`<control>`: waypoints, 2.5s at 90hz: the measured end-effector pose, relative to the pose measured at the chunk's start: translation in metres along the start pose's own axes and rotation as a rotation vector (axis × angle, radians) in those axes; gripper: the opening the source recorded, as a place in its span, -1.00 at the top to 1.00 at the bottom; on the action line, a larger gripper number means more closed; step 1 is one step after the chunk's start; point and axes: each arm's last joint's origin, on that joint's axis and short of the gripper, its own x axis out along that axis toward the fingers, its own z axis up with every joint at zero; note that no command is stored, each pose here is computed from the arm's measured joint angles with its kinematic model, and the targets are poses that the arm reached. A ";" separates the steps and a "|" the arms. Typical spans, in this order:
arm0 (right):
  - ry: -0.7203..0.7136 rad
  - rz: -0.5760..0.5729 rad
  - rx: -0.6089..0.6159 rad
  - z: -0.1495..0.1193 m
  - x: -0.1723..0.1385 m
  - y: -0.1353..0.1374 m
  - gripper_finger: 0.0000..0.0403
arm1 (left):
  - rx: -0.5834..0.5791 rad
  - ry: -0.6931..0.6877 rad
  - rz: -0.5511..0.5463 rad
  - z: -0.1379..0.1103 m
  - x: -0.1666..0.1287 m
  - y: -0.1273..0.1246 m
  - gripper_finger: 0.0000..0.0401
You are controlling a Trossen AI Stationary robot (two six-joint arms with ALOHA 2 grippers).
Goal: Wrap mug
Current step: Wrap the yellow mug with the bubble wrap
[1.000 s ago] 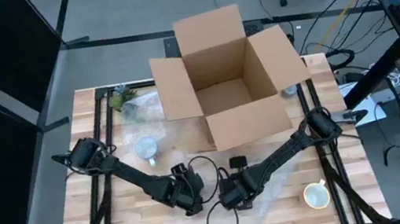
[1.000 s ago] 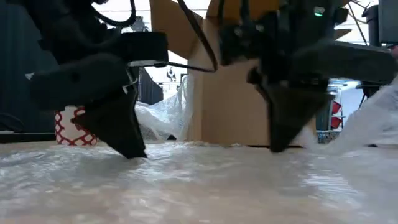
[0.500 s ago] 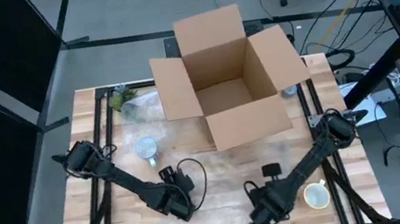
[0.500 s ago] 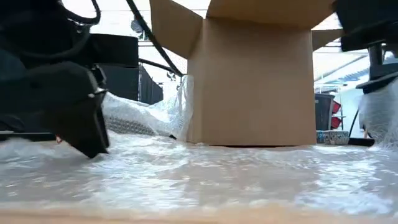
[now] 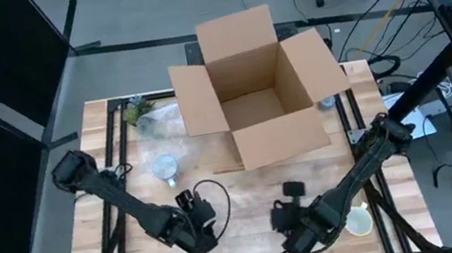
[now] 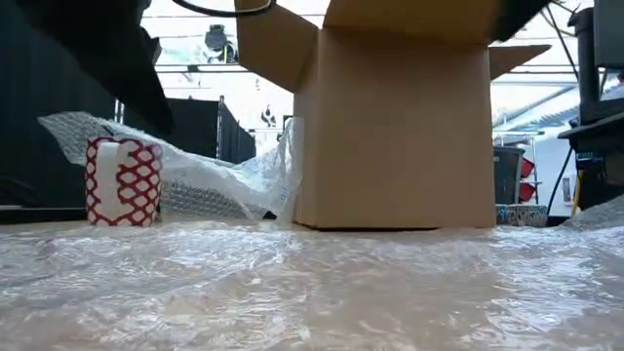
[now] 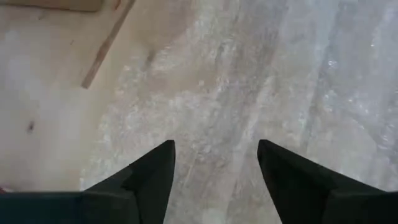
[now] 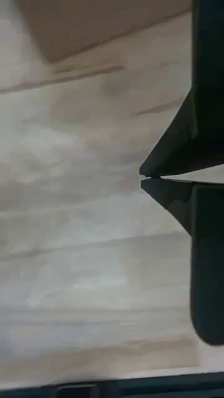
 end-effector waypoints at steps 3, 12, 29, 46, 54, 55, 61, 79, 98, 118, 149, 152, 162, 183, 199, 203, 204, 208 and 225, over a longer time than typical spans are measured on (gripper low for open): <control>-0.005 0.004 -0.003 -0.001 0.011 0.002 0.98 | 0.003 0.021 -0.010 -0.004 0.001 0.000 -0.09; 0.041 0.016 -0.019 -0.009 0.042 0.006 0.98 | 0.021 0.115 -0.025 -0.022 0.014 -0.004 -0.09; 0.205 0.076 -0.051 -0.028 0.065 0.008 0.98 | 0.011 0.177 0.047 -0.052 0.025 0.002 -0.09; 0.333 0.132 -0.039 -0.028 -0.016 -0.004 0.98 | -0.010 0.191 0.087 -0.059 0.025 0.006 -0.09; 0.388 0.074 0.019 -0.041 -0.054 -0.020 0.98 | -0.008 0.180 0.081 -0.059 0.025 0.005 -0.09; 0.389 0.068 0.033 -0.043 -0.058 -0.022 0.98 | -0.005 0.178 0.082 -0.059 0.025 0.005 -0.09; 0.386 0.050 0.108 -0.052 -0.081 -0.031 0.98 | -0.003 0.167 0.088 -0.058 0.025 0.005 -0.09; 0.432 0.018 0.190 -0.079 -0.113 -0.043 0.74 | -0.012 0.128 0.081 -0.056 0.026 0.003 -0.09; 0.500 -0.045 0.211 -0.110 -0.112 -0.039 0.16 | -0.015 0.124 0.075 -0.056 0.026 0.003 -0.09; 0.505 0.014 0.281 -0.142 -0.116 -0.034 -0.21 | 0.002 0.107 0.043 -0.054 0.026 -0.001 -0.09; 0.486 0.038 0.302 -0.180 -0.087 -0.028 -0.17 | -0.005 0.106 0.041 -0.053 0.026 -0.001 -0.09; 0.479 0.057 0.303 -0.183 -0.080 -0.027 -0.17 | -0.005 0.106 0.041 -0.053 0.026 -0.001 -0.09; 0.485 0.062 0.332 -0.193 -0.061 -0.028 -0.16 | -0.005 0.105 0.041 -0.053 0.026 -0.001 -0.09; 0.492 0.041 0.353 -0.202 -0.046 -0.033 0.40 | -0.005 0.105 0.041 -0.053 0.026 -0.001 -0.09; 0.493 0.062 0.316 -0.201 -0.047 -0.032 0.94 | -0.005 0.105 0.041 -0.053 0.026 -0.001 -0.09; 0.493 0.062 0.316 -0.201 -0.047 -0.032 0.94 | -0.006 0.105 0.041 -0.052 0.026 0.000 -0.09; 0.492 0.062 0.316 -0.201 -0.047 -0.032 0.94 | -0.006 0.105 0.042 -0.052 0.026 0.000 -0.09; 0.492 0.063 0.314 -0.201 -0.047 -0.032 0.96 | -0.006 0.105 0.042 -0.052 0.026 0.000 -0.09; 0.483 0.106 0.309 -0.198 -0.055 -0.037 0.98 | -0.005 0.105 0.043 -0.052 0.026 0.000 -0.09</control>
